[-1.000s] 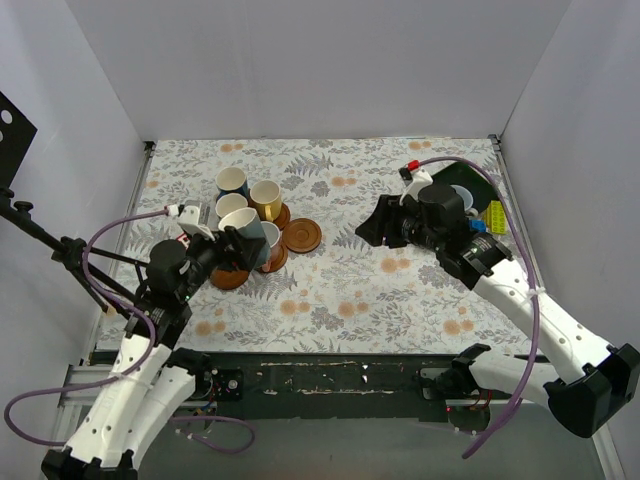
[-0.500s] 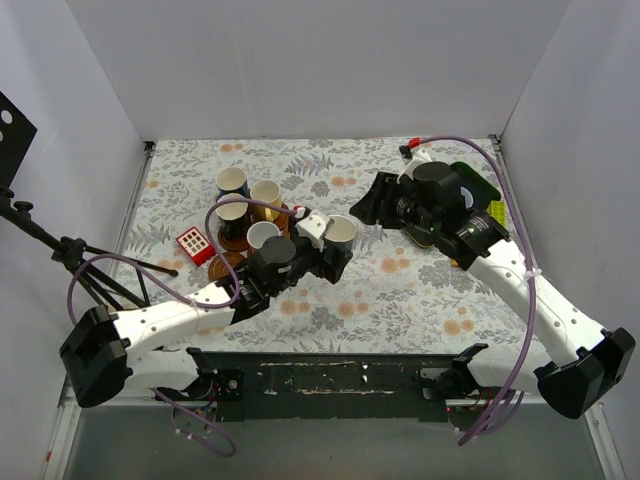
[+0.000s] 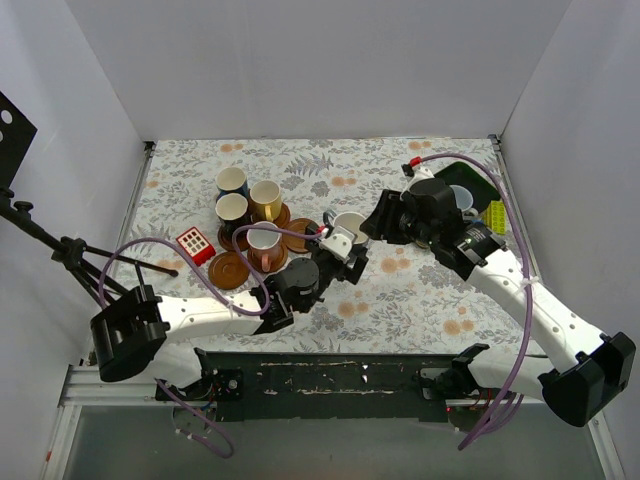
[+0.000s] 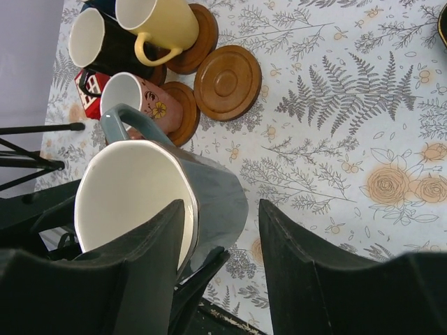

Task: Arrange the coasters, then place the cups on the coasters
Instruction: Place the cup on the coaster.

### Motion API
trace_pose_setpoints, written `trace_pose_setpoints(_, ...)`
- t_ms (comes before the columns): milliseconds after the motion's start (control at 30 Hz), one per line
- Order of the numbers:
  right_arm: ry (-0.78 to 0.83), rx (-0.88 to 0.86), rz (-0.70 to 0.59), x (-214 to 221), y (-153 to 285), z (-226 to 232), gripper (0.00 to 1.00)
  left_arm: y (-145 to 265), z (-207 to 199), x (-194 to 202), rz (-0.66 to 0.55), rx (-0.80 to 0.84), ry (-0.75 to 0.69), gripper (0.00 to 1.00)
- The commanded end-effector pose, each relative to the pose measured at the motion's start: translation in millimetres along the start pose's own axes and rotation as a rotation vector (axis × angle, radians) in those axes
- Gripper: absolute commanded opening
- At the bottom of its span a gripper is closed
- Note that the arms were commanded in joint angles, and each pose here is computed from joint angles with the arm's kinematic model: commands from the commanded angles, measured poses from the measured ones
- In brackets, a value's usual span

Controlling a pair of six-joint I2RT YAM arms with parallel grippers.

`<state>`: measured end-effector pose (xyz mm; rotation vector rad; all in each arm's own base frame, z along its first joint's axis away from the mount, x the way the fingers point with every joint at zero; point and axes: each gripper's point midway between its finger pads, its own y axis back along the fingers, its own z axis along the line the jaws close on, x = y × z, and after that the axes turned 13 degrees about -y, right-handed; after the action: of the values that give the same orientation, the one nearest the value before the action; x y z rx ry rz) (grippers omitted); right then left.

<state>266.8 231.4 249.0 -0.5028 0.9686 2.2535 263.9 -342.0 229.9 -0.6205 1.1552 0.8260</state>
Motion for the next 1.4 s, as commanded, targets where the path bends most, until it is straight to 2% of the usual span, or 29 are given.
trace_pose_setpoints(0, 0.03, -0.026, -0.058, -12.4, 4.5, 6.5, 0.52, 0.9, 22.8, -47.7, -0.144, -0.125, 0.071, 0.0)
trace_pose_setpoints(167, 0.041, 0.056, 0.014, 8.2, -5.4, -18.1, 0.48, 0.3, 22.5, -44.6, -0.141, -0.176, 0.044, 0.0)
trace_pose_setpoints(500, 0.041, 0.051, 0.076, 25.8, -23.0, -26.1, 0.3, 0.3, 7.2, -40.6, -0.165, -0.226, -0.012, 0.0)
trace_pose_setpoints(533, 0.039, 0.055, 0.085, 28.1, -25.4, -27.5, 0.25, -0.7, 5.5, -39.3, -0.161, -0.229, -0.018, 0.0)
trace_pose_setpoints(633, 0.031, 0.033, 0.119, 35.8, -30.2, -25.7, 0.03, -0.5, 5.5, -32.6, -0.137, -0.255, -0.011, 0.0)
trace_pose_setpoints(667, 0.031, 0.037, 0.114, 35.7, -31.0, -27.2, 0.01, 0.1, 5.3, -29.4, -0.125, -0.259, -0.008, 0.0)
trace_pose_setpoints(700, 0.03, 0.046, 0.106, 35.2, -32.2, -29.8, 0.01, -0.1, 3.5, -24.9, -0.109, -0.254, -0.001, 0.03)
trace_pose_setpoints(767, 0.044, 0.048, 0.099, 34.8, -32.4, -32.2, 0.01, 0.5, -1.4, -18.8, -0.078, -0.227, 0.014, 0.18)
trace_pose_setpoints(867, 0.096, 0.08, 0.033, 21.7, -32.1, -38.8, 0.01, 3.8, -14.5, -11.4, -0.032, -0.142, 0.051, 0.53)
trace_pose_setpoints(967, 0.143, 0.08, -0.028, 7.6, -27.8, -37.0, 0.01, 11.8, -26.3, -9.0, 0.018, -0.05, 0.11, 0.75)
trace_pose_setpoints(1000, 0.164, 0.082, -0.047, 3.0, -26.5, -37.4, 0.01, 15.2, -29.3, -8.2, 0.035, -0.024, 0.128, 0.87)
trace_pose_setpoints(1033, 0.193, 0.091, -0.071, -3.1, -24.4, -38.2, 0.01, 20.0, -34.2, -9.9, 0.055, 0.019, 0.157, 0.93)
trace_pose_setpoints(1233, 0.324, 0.202, -0.144, -24.2, -15.7, -56.9, 0.01, 72.5, -56.4, -31.8, 0.107, 0.33, 0.294, 0.98)
trace_pose_setpoints(1300, 0.404, 0.171, -0.114, -20.0, -16.8, -55.4, 0.01, 87.0, -61.7, -37.0, 0.137, 0.426, 0.319, 0.98)
trace_pose_setpoints(1367, 0.482, 0.088, -0.093, -11.8, -19.7, -48.6, 0.01, 91.3, -61.5, -31.3, 0.236, 0.495, 0.37, 0.98)
